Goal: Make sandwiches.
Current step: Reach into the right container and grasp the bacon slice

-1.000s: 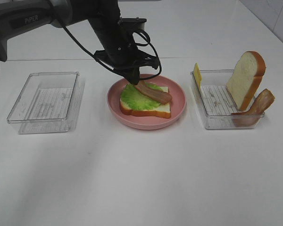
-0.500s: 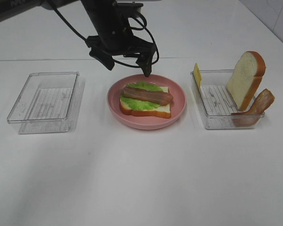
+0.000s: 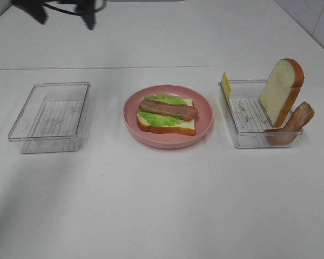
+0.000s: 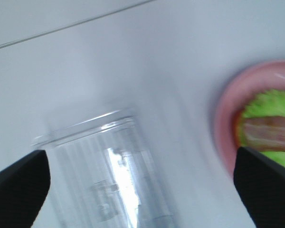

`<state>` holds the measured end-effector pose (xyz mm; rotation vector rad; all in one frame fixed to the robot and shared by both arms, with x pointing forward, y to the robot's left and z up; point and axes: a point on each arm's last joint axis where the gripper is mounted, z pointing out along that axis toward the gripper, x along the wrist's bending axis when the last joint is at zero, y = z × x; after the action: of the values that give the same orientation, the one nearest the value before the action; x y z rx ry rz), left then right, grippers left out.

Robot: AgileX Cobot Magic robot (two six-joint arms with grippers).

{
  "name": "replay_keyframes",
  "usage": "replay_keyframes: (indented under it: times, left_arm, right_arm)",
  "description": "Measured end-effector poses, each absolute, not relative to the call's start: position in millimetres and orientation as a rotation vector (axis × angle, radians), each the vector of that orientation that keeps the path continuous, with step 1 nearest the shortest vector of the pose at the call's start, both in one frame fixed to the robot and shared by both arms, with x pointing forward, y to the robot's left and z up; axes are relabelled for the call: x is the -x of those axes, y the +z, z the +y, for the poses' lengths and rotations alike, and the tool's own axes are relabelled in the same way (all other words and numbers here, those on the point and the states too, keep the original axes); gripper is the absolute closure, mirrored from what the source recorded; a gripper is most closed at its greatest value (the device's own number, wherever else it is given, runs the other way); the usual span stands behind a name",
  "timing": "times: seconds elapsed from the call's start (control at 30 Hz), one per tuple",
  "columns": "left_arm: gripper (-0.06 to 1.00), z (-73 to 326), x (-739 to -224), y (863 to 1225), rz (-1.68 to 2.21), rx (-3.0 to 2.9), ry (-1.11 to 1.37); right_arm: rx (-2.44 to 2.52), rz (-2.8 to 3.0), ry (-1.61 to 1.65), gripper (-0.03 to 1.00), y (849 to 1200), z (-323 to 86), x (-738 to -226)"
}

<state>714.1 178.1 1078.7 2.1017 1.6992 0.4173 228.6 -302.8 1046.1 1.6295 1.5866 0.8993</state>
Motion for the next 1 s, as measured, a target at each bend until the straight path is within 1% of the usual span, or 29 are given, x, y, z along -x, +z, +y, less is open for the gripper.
replay_keyframes:
  times: [0.03,0.07,0.1,0.13,0.17,0.2,0.23,0.27,0.3,0.37,0.43,0.47,0.5,0.53,0.57,0.6,0.63,0.67,0.7,0.73,0.77,0.8,0.83,0.87,0.9,0.93,1.0]
  left_arm:
    - [-0.04,219.8,-717.0,1086.8,1.788,-2.03,0.449]
    - [-0.04,219.8,-717.0,1086.8,1.788,-2.03,0.449]
    - [-0.04,242.3,-717.4,1090.6,1.835,-1.99,0.466]
    - [-0.04,280.9,-715.2,1096.8,1.916,-1.92,0.493]
    - [-0.04,280.9,-715.2,1096.8,1.916,-1.92,0.493]
    - [-0.04,307.1,-709.9,1100.5,1.971,-1.88,0.508]
    - [-0.04,318.2,-705.7,1101.5,1.997,-1.867,0.509]
    - [-0.04,318.2,-705.7,1101.5,1.997,-1.867,0.509]
    - [-0.04,330.7,-694.8,1100.7,2.027,-1.867,0.48]
    - [-0.04,333.7,-686.8,1101.7,2.032,-1.878,0.467]
    - [-0.04,328.4,-657.7,1107.5,2.019,-1.934,0.427]
    - [-0.04,328.4,-657.7,1107.5,2.019,-1.934,0.427]
    - [-0.04,317.4,-628.9,1109.6,2.006,-1.977,0.389]
    - [-0.04,311.9,-615.2,1106.5,2.001,-1.995,0.368]
    - [-0.04,311.9,-615.2,1106.5,2.001,-1.995,0.368]
    - [-0.04,299.8,-585.5,1109.7,1.958,-2.002,0.38]
    - [-0.04,299.8,-585.5,1109.7,1.958,-2.002,0.38]
    - [-0.04,289.8,-547.0,1121.0,1.901,-1.972,0.42]
    - [-0.04,287.3,-531.0,1117.5,1.896,-1.965,0.422]
    - [-0.04,287.3,-531.0,1117.5,1.896,-1.965,0.422]
    - [-0.04,284.3,-495.4,1112.1,1.881,-1.949,0.431]
    - [-0.04,283.6,-476.0,1109.9,1.877,-1.935,0.435]
    - [-0.04,283.6,-476.0,1109.9,1.877,-1.935,0.435]
    - [-0.04,284.4,-443.5,1103.4,1.87,-1.919,0.444]
    - [-0.04,285.5,-425.8,1099.7,1.864,-1.907,0.455]
    - [-0.04,285.5,-425.8,1099.7,1.864,-1.907,0.455]
    - [-0.04,290.1,-364.6,1089.6,1.801,-1.851,0.542]
  right_arm:
    - [-1.63,1.587,0.899,0.01,1046.1,-302.8,-228.6]
    - [-1.63,1.587,0.899,0.01,1046.1,-302.8,-228.6]
    - [-1.63,1.587,0.899,0.01,1046.1,-302.8,-228.6]
    - [-1.63,1.587,0.899,0.01,1046.1,-302.8,-228.6]
    - [-1.63,1.587,0.899,0.01,1046.1,-302.8,-228.6]
    - [-1.63,1.587,0.899,0.01,1046.1,-302.8,-228.6]
    - [-1.63,1.587,0.899,0.01,1046.1,-302.8,-228.6]
    - [-1.63,1.587,0.899,0.01,1046.1,-302.8,-228.6]
    - [-1.63,1.587,0.899,0.01,1046.1,-302.8,-228.6]
    - [-1.63,1.587,0.899,0.01,1046.1,-302.8,-228.6]
    - [-1.63,1.587,0.899,0.01,1046.1,-302.8,-228.6]
    - [-1.63,1.587,0.899,0.01,1046.1,-302.8,-228.6]
    - [-1.63,1.587,0.899,0.01,1046.1,-302.8,-228.6]
    - [-1.63,1.587,0.899,0.01,1046.1,-302.8,-228.6]
    - [-1.63,1.587,0.899,0.01,1046.1,-302.8,-228.6]
    - [-1.63,1.587,0.899,0.01,1046.1,-302.8,-228.6]
    - [-1.63,1.587,0.899,0.01,1046.1,-302.8,-228.6]
    - [-1.63,1.587,0.899,0.01,1046.1,-302.8,-228.6]
    - [-1.63,1.587,0.899,0.01,1046.1,-302.8,-228.6]
    - [-1.63,1.587,0.899,0.01,1046.1,-302.8,-228.6]
    - [-1.63,1.587,0.899,0.01,1046.1,-302.8,-228.6]
    - [-1.63,1.587,0.899,0.01,1046.1,-302.8,-228.6]
    - [-1.63,1.587,0.899,0.01,1046.1,-302.8,-228.6]
    - [-1.63,1.587,0.899,0.01,1046.1,-302.8,-228.6]
    - [-1.63,1.587,0.899,0.01,1046.1,-302.8,-228.6]
    - [-1.63,1.587,0.899,0.01,1046.1,-302.8,-228.6]
    - [-1.63,1.587,0.899,0.01,1046.1,-302.8,-228.6]
